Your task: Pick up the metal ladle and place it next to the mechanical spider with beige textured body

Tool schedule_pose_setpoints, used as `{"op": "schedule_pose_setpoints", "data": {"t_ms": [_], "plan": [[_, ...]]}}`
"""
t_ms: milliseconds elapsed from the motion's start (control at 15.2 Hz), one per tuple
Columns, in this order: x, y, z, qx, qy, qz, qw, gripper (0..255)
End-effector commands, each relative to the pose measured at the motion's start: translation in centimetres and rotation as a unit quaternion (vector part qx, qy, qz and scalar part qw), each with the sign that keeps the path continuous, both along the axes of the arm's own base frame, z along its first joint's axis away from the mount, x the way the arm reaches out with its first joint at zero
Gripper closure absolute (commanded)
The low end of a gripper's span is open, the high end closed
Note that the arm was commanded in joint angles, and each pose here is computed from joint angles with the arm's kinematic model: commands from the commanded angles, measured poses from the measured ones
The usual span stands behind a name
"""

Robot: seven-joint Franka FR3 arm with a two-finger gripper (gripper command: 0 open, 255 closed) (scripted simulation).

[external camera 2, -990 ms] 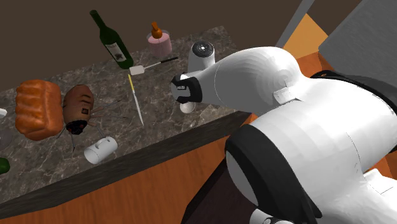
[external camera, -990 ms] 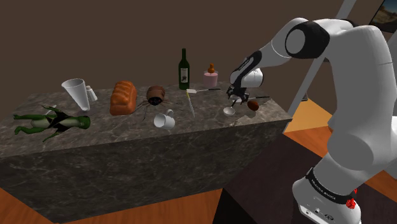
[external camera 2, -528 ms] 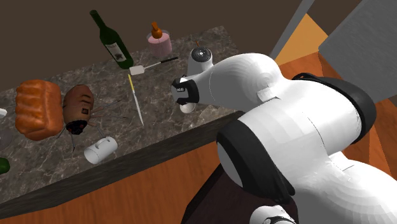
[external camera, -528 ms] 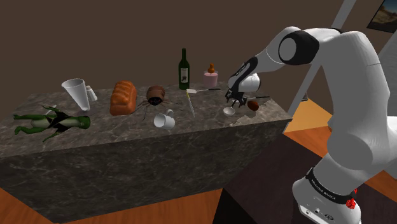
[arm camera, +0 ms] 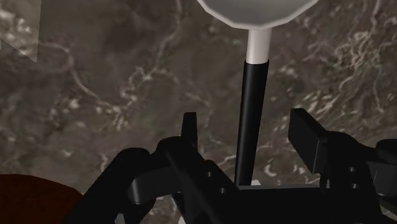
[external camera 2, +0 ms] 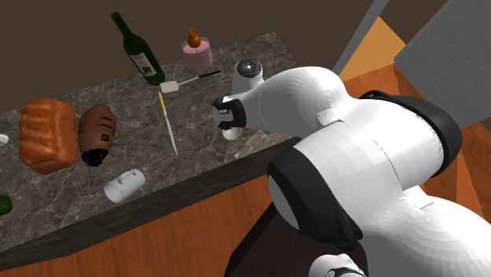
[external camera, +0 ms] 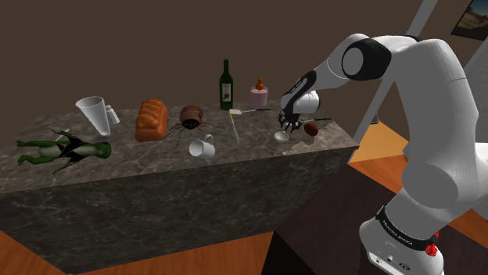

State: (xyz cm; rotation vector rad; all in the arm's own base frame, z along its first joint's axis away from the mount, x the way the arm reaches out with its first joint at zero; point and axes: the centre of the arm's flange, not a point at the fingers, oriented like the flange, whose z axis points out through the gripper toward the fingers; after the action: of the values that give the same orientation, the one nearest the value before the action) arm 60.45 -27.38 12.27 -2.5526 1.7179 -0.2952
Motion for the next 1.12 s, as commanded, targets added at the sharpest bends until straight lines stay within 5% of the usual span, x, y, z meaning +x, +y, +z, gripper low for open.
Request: {"op": "schedule_pose_setpoints", "data": {"t_ms": [0, 528, 1056], "plan": [[0.0, 0.0, 0.0, 0.0, 0.0, 0.0, 1.0, 255], [0.0, 0.0, 0.0, 0.0, 0.0, 0.0, 1.0, 255], [0.0, 0.0, 4.2, 0.0, 0.0, 0.0, 1.0, 255]]}}
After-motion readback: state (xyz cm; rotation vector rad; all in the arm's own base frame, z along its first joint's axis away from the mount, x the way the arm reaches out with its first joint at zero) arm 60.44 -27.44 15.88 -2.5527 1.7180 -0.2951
